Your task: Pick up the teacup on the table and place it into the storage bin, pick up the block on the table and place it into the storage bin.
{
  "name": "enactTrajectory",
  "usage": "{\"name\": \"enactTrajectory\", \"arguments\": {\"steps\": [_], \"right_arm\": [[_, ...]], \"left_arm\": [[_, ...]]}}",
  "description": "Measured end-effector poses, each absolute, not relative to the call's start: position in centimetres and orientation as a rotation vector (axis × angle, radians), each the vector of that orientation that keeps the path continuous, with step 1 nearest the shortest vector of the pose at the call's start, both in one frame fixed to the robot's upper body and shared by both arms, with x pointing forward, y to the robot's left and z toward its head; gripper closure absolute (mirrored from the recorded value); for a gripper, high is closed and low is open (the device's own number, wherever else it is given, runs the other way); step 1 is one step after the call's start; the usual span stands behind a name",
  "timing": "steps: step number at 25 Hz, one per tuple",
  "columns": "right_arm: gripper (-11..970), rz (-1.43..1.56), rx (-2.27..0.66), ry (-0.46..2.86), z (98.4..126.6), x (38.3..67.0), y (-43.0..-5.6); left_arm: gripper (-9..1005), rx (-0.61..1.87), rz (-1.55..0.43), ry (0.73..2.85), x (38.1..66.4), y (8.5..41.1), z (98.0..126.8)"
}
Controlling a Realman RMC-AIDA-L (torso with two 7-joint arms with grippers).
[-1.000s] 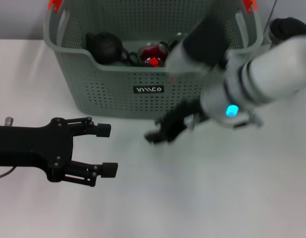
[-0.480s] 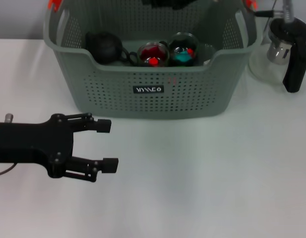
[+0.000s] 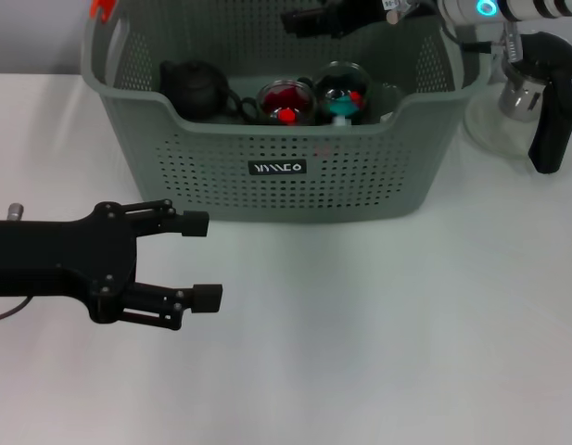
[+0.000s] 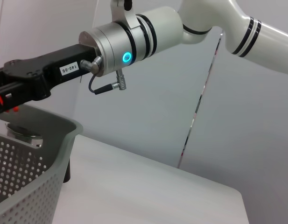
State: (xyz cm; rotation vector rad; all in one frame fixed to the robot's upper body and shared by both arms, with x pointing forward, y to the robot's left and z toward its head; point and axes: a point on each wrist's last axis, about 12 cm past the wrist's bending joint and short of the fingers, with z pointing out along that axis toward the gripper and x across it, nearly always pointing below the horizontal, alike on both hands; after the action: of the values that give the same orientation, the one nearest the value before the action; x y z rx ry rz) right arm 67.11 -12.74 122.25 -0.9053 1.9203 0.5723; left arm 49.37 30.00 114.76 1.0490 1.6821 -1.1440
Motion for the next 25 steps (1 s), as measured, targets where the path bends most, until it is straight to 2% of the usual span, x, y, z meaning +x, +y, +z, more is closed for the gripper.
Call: {"name": "enactTrajectory", "arguments": {"steps": [6,11,16,21,25], "right_arm": [[128,0.556,-0.887,1.841,123.3,65.9,-13.8],[79,0.636,-0.987,1.763,123.4,62.8,-15.7],[31,0.73,-1.157,1.637,122.1,59.0,-19.9],[29,0.811,-1.215,1.532,119.3,55.7,-25.1],[31,0.884,-1.145,1.474,116.5,53.6,-29.0]], "left_arm": [[45,1.052,-1.142,1.67,49.6,29.9,114.9],[45,1.062,-1.163,1.607,50.1,29.1,115.1],[46,1.083,-1.194,1.555,51.2,27.5,114.6],[46,1.094,-1.175,1.547,51.7,26.3,113.8],[46,1.07,-1.172,1.547,51.8,26.0,113.0]]}}
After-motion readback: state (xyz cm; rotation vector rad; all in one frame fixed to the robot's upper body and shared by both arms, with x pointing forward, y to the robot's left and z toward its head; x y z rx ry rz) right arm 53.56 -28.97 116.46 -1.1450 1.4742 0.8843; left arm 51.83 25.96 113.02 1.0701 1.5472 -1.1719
